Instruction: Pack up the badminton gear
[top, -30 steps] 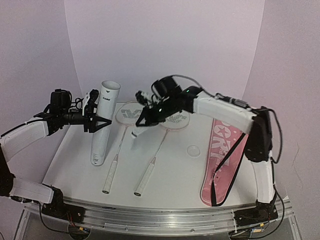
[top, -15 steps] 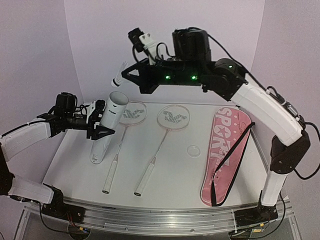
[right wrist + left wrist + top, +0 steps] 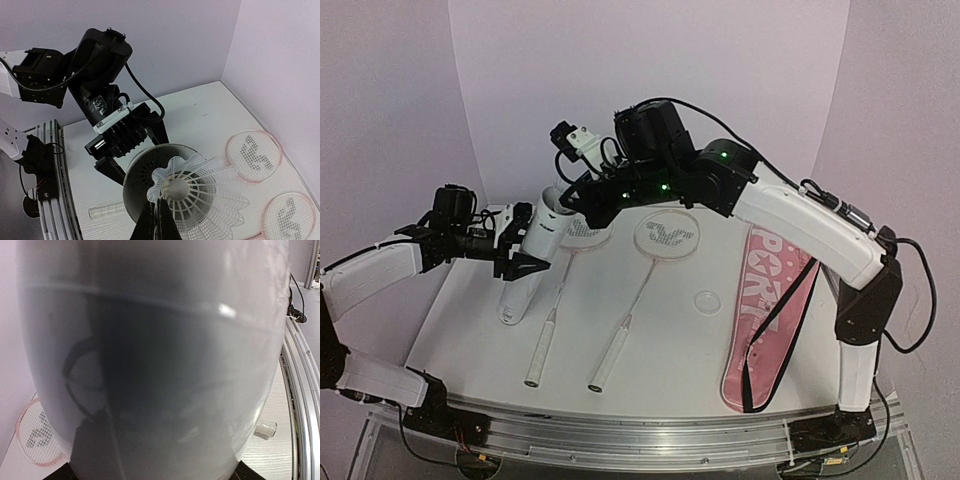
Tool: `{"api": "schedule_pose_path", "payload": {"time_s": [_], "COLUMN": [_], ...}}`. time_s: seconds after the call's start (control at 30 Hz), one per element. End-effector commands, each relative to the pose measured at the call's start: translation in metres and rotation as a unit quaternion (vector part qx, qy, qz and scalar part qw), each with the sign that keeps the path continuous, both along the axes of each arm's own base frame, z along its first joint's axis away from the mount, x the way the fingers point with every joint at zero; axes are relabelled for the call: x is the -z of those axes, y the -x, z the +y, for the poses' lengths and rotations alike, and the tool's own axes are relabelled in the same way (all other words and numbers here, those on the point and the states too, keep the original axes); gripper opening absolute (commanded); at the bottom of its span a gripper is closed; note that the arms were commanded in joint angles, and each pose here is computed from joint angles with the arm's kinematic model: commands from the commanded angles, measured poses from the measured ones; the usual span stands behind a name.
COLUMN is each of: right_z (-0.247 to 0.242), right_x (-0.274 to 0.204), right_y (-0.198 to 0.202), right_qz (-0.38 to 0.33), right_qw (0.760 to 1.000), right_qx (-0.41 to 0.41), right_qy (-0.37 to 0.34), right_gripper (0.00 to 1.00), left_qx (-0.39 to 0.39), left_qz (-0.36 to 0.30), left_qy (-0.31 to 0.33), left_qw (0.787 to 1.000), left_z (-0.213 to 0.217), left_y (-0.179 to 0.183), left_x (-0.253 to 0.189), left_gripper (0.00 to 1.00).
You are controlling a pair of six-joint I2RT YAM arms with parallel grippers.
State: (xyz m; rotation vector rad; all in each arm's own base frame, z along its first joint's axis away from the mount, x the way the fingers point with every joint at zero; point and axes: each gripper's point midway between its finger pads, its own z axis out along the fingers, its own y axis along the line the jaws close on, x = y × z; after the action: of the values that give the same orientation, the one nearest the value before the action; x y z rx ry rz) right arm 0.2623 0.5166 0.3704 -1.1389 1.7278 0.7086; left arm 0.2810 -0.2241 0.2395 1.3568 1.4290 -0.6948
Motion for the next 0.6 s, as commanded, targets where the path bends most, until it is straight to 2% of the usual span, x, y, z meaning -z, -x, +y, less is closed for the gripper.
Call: {"api": "schedule_pose_path", "payload": {"time_s": [0.0, 0.17, 0.27, 0.37, 0.43, 0.57], "right_z": [0.008, 0.017, 0.024, 0.022, 0.019, 0.011], "right_x": [-0.009, -0.002, -0.003, -0.006, -0.014, -0.042], "right_y": [0.004, 0.006, 0.008, 0.006, 0.007, 0.018], "right_qz": [0.004, 0.015, 0.023, 0.02, 0.017, 0.019], "right_qw": [1.0, 0.999, 0.999, 0.999, 0.999, 0.997], "right_qx": [-0.018, -0.032, -0.043, -0.035, -0.034, -0.048], "right_qy": [-0.016, -0.017, -0.025, -0.026, -0.032, -0.063], "right_gripper": [0.03, 0.04, 0.1, 0.23, 0.37, 0.48], "left_qx": [0.009, 0.014, 0.019, 0.021, 0.02, 0.015], "left_qz": [-0.019, -0.022, -0.025, -0.021, -0.017, -0.002], "left_qy": [0.006, 0.01, 0.012, 0.015, 0.018, 0.025], "left_qw": [1.0, 1.0, 0.999, 0.999, 0.999, 1.0], "left_z": [-0.004, -0.006, -0.009, -0.009, -0.009, -0.01], "left_y": [-0.003, -0.002, 0.0, 0.001, 0.002, 0.001], "left_x": [-0.016, -0.019, -0.02, -0.021, -0.022, -0.022], "left_gripper": [0.06, 0.06, 0.06, 0.06, 0.06, 0.06]}}
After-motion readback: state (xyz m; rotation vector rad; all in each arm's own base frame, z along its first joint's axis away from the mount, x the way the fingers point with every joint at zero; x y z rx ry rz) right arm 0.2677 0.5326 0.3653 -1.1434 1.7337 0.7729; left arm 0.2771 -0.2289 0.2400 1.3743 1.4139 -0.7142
